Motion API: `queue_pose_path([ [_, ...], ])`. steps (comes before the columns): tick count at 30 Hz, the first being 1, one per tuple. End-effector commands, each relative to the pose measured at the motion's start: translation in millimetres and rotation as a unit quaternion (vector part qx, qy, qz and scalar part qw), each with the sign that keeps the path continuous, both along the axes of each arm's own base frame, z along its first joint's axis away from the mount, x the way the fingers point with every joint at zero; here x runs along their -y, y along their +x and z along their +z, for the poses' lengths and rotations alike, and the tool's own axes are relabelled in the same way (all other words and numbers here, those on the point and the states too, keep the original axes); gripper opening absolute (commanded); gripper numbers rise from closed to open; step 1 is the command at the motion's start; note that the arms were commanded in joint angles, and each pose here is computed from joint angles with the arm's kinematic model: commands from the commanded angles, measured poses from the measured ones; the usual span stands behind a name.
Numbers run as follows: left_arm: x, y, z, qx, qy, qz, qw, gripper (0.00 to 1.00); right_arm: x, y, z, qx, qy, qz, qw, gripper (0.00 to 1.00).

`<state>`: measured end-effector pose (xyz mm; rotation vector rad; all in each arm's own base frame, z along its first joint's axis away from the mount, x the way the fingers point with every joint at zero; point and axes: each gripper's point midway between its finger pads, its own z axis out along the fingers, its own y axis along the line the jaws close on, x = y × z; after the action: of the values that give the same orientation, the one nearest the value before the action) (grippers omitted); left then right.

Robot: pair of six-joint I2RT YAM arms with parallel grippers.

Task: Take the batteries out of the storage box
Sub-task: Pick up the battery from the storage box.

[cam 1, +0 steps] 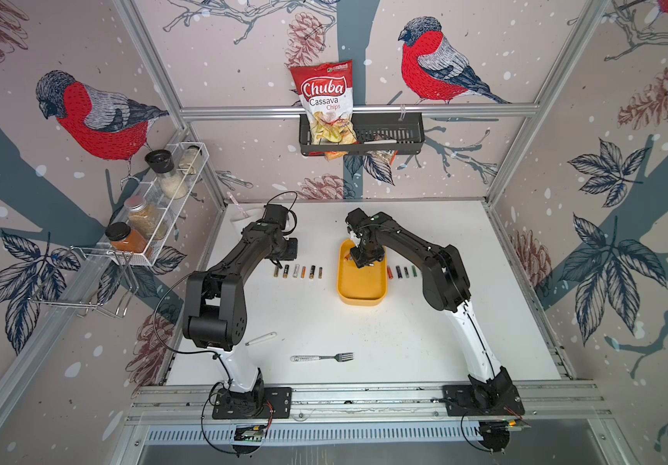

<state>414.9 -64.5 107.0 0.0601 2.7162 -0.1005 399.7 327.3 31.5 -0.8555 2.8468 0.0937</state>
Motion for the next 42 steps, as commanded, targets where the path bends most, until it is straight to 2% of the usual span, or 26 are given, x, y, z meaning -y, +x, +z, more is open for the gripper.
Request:
queue_pose_path([
  [1, -1.9, -3.3, 1.8, -0.003, 0.003, 0.002, 1.000, 0.35, -0.1, -1.9, 1.4, 0.000, 0.002, 0.002, 1.000, 0.54],
  [11, -1.4, -2.9, 5.3, 0.000, 0.001, 0.004, 1.000, 0.35, 0.3, -5.7, -0.7, -0.007, 0.003, 0.003, 1.000, 0.38],
  [27, -1.7, -3.0, 9.1, 0.003, -0.001, 0.005, 1.000, 0.35, 0.3, -9.6, -2.0, -0.015, 0.005, 0.004, 1.000, 0.20],
  [42, 3.5, -2.1, 11.1, 0.006, -0.013, 0.005, 1.000, 0.35, 0.3, -4.7, 27.5, -0.009, 0.041, -0.031, 0.999, 0.18],
])
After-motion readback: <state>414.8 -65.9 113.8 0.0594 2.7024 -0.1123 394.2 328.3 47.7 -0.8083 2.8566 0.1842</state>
